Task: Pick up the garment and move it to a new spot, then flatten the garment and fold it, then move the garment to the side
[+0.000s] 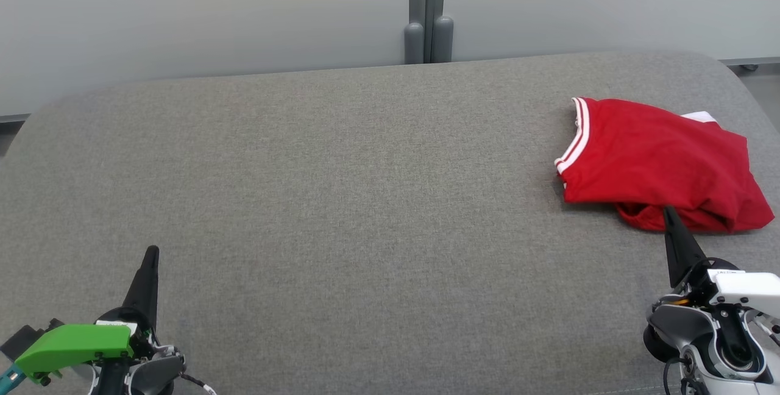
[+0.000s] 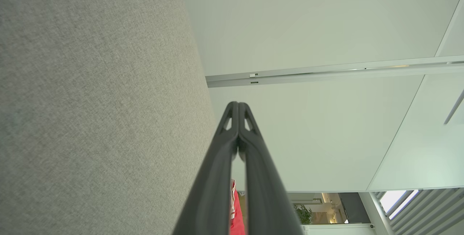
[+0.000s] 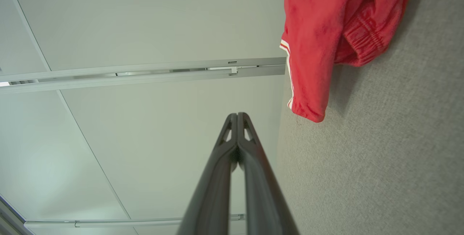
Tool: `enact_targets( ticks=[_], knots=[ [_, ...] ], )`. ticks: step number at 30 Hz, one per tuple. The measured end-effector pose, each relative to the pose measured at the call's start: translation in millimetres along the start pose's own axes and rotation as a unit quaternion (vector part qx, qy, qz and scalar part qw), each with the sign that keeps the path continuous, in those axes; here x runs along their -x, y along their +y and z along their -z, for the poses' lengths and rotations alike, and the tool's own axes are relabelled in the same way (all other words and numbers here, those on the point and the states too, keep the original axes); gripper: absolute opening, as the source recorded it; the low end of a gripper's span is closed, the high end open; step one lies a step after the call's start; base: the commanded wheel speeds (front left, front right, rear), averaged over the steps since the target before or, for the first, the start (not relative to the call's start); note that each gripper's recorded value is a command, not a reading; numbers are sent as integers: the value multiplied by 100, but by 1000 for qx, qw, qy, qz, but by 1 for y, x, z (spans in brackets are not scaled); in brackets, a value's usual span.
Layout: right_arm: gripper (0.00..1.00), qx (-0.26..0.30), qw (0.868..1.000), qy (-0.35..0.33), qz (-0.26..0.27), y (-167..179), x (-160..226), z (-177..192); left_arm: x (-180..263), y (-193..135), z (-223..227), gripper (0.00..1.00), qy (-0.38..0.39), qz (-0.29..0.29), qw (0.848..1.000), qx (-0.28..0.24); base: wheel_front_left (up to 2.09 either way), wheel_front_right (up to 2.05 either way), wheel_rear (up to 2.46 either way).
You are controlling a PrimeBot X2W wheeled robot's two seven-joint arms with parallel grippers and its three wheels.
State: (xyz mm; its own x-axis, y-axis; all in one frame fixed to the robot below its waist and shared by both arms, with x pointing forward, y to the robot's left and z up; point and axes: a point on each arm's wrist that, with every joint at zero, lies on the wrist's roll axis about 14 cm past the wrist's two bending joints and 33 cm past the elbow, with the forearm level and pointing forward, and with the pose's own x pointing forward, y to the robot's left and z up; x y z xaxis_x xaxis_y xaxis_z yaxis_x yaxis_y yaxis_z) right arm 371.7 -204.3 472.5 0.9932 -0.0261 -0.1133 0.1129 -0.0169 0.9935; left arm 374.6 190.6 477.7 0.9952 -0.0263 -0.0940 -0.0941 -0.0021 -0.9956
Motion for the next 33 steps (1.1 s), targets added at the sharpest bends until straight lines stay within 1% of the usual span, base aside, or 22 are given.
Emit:
enact_targets(
  ticks=[33],
  knots=[
    [0,0,1000,0,-2,1,0,0,0,-1,0,0,0,1,1000,0,0,0,0]
  ],
)
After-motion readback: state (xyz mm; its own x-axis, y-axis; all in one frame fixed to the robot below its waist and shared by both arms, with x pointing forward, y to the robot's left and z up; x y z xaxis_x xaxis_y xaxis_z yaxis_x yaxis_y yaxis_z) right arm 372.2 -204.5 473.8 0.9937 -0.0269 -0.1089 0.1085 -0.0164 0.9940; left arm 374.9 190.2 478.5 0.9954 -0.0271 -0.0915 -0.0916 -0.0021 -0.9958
